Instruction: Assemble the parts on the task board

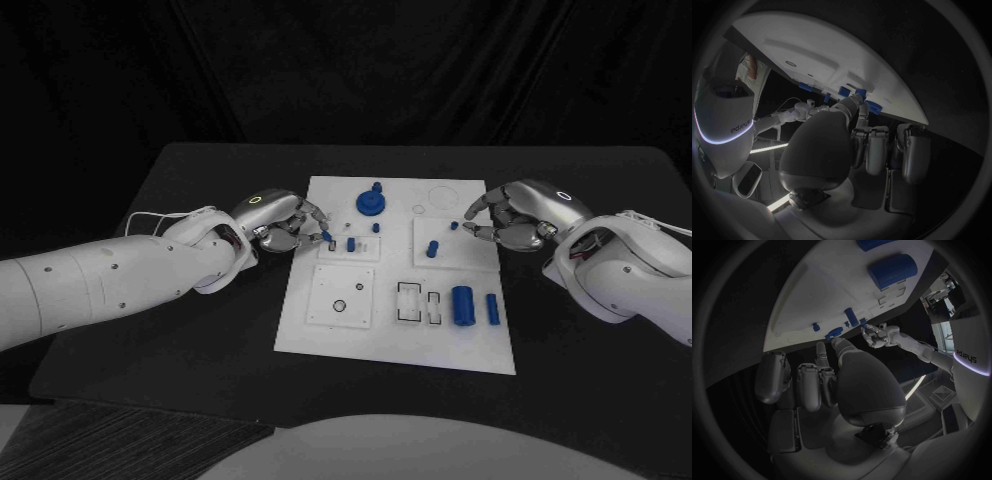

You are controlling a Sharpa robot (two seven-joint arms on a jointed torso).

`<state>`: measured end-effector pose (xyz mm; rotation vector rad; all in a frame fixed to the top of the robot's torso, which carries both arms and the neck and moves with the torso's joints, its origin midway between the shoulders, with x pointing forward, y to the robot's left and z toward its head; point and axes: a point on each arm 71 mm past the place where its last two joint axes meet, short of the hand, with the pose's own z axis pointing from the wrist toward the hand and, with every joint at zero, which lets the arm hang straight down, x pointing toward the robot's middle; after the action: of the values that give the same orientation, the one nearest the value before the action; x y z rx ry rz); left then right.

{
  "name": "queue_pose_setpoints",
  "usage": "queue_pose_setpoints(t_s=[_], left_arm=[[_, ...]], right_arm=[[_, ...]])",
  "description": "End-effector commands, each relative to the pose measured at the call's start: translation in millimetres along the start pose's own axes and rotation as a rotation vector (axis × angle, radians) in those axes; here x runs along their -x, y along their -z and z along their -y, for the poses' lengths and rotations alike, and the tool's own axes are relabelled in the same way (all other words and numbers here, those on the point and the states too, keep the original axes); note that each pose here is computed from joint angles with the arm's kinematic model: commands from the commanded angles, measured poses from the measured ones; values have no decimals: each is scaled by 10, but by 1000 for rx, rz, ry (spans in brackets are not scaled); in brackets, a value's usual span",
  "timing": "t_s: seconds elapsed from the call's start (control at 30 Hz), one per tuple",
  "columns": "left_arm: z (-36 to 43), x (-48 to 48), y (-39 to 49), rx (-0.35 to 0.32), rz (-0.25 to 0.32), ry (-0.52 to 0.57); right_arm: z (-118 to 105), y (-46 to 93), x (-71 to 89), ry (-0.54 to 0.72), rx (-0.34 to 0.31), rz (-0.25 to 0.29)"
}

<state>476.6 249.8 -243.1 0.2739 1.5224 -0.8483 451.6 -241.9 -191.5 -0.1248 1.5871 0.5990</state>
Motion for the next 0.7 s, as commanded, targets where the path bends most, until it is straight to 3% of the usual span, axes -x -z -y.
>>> queue_pose_setpoints(t_s=[0.03, 0.7], left_arm=[[7, -11, 8, -13, -2, 1], [-4, -4, 20, -9, 0, -1]], right_arm=[[-4, 6, -1, -1, 1, 8], [-4, 3, -3, -1, -1, 7]])
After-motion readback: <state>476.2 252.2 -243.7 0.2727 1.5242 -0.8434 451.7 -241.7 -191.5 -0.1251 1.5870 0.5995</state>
